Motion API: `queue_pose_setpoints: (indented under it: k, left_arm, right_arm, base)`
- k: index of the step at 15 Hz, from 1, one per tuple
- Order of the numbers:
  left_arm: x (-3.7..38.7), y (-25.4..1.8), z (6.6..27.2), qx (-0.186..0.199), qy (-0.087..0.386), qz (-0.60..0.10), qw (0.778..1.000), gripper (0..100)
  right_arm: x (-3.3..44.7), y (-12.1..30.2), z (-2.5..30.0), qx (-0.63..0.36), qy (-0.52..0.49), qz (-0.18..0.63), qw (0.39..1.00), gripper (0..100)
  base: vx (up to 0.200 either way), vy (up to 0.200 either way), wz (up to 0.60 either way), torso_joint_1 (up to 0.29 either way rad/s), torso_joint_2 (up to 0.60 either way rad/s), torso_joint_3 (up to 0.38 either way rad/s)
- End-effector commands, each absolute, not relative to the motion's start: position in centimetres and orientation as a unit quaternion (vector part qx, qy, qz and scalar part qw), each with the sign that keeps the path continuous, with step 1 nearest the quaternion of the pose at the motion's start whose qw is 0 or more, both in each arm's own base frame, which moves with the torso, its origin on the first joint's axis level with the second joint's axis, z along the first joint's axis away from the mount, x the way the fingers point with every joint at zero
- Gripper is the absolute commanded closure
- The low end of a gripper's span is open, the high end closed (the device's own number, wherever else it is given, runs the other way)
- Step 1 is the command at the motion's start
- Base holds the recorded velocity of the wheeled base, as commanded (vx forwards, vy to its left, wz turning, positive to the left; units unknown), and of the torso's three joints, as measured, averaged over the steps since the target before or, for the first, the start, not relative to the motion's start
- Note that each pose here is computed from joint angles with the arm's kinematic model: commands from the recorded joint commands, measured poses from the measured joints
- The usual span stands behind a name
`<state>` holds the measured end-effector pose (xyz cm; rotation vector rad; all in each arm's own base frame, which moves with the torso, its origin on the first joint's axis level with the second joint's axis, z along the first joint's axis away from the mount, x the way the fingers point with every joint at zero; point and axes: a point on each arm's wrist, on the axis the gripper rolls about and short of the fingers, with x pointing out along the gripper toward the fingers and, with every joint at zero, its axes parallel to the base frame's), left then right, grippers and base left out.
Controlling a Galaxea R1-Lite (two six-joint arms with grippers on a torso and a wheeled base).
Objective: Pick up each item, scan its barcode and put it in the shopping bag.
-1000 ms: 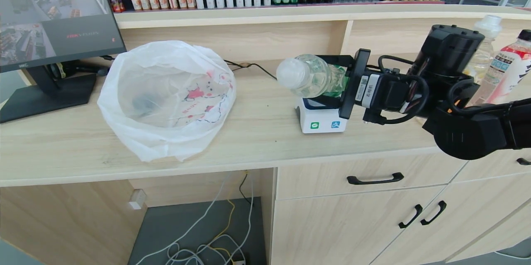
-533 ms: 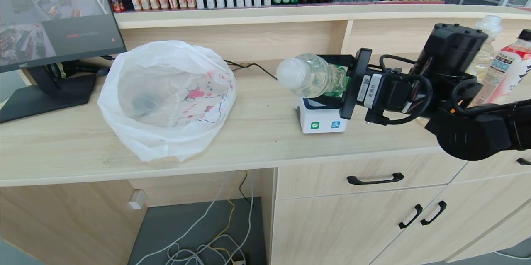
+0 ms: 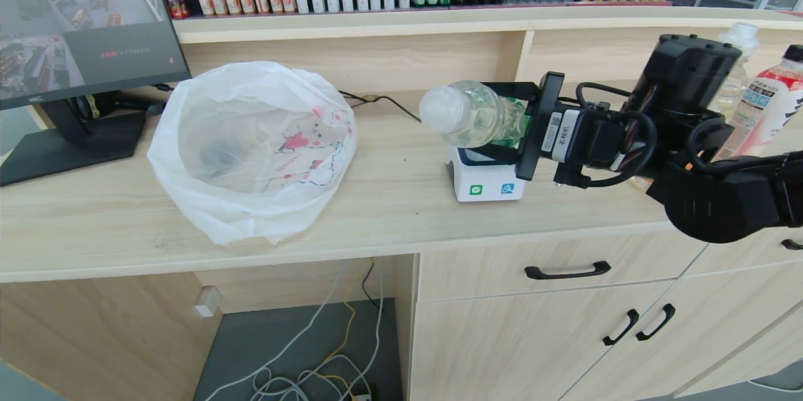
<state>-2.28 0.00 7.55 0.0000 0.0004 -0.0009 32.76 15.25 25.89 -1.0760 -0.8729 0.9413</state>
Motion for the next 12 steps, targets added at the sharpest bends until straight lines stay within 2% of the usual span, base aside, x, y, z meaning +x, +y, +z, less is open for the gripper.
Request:
queue_pose_setpoints:
  k: [1, 10, 12]
  left_arm:
    - [-2.3, 0.0, 7.5, 0.0, 0.0, 0.0, 1.0, 0]
    - [-2.3, 0.0, 7.5, 0.0, 0.0, 0.0, 1.0, 0]
    - [-2.3, 0.0, 7.5, 0.0, 0.0, 0.0, 1.0, 0]
  right_arm:
    - [32.8, 15.3, 25.9, -0.477, -0.388, 0.418, 0.669, 100]
    - [32.6, 15.7, 25.9, -0.462, -0.376, 0.432, 0.677, 100]
    - [31.7, 15.9, 27.6, -0.435, -0.381, 0.434, 0.691, 100]
  base:
    - [0.0, 0.0, 0.0, 0.0, 0.0, 0.0]
    - [0.0, 0.0, 0.0, 0.0, 0.0, 0.0]
    - [0.0, 0.0, 0.0, 0.0, 0.0, 0.0]
